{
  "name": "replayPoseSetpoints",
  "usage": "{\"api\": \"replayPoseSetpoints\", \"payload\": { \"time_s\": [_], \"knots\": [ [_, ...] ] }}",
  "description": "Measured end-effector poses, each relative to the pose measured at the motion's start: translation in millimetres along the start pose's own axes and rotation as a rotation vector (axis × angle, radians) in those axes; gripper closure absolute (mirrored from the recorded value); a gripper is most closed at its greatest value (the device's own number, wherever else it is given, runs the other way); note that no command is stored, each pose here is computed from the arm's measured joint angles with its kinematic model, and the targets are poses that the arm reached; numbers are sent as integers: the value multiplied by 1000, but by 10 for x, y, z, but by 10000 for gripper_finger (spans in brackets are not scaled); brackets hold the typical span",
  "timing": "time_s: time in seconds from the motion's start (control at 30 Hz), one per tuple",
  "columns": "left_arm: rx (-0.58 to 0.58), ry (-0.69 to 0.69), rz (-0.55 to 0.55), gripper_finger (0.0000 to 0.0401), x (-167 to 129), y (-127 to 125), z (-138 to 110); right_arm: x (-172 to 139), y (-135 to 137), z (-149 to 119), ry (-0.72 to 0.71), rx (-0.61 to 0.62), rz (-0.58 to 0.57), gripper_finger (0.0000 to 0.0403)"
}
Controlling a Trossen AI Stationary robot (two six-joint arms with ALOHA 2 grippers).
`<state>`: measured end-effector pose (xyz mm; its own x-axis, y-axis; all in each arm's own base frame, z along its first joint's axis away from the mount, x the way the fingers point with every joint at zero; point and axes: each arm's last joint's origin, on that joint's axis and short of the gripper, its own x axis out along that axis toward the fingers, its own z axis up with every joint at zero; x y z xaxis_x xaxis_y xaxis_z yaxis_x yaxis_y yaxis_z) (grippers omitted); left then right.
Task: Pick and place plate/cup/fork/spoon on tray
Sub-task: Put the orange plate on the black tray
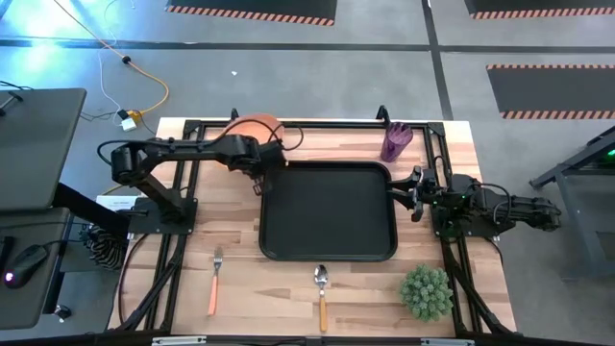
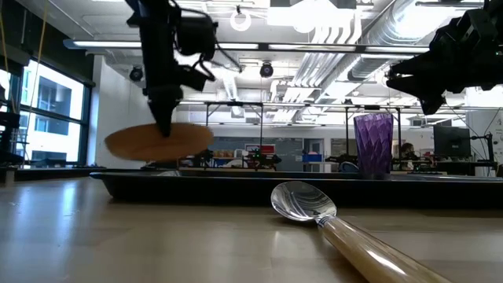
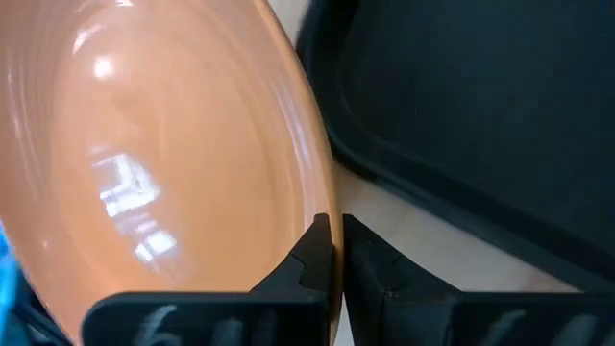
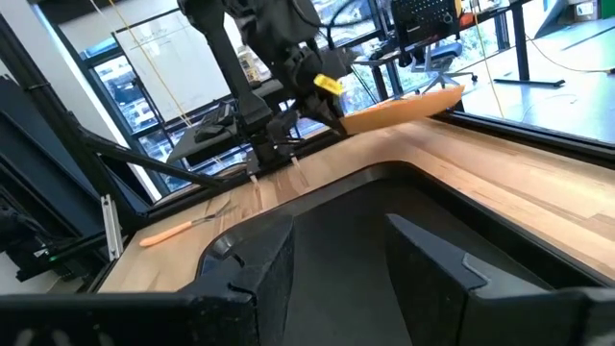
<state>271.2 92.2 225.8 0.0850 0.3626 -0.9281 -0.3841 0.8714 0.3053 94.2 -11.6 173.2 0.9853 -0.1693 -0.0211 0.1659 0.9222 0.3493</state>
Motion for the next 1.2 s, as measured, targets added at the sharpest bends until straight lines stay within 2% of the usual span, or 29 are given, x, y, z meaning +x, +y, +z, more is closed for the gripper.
{"api": "replayPoseSetpoints", "payload": {
  "time_s": [0.17,0.3,0.6,0.77,1.07,1.2],
  "knots": [
    [54,-70,-12,401,-203,-55,122,0,0,0,0,0,0,249],
    [146,-134,-19,401,-363,-123,206,0,0,0,0,0,0,249],
    [447,-282,-17,401,-649,-346,321,0,0,0,0,5,0,249],
    [649,-361,1,401,-725,-505,340,0,0,0,0,7,0,249],
    [919,-500,45,401,-858,-750,363,0,0,0,0,3,0,249],
    [1018,-530,-6,401,-888,-837,332,0,0,0,0,7,0,249]
  ]
}}
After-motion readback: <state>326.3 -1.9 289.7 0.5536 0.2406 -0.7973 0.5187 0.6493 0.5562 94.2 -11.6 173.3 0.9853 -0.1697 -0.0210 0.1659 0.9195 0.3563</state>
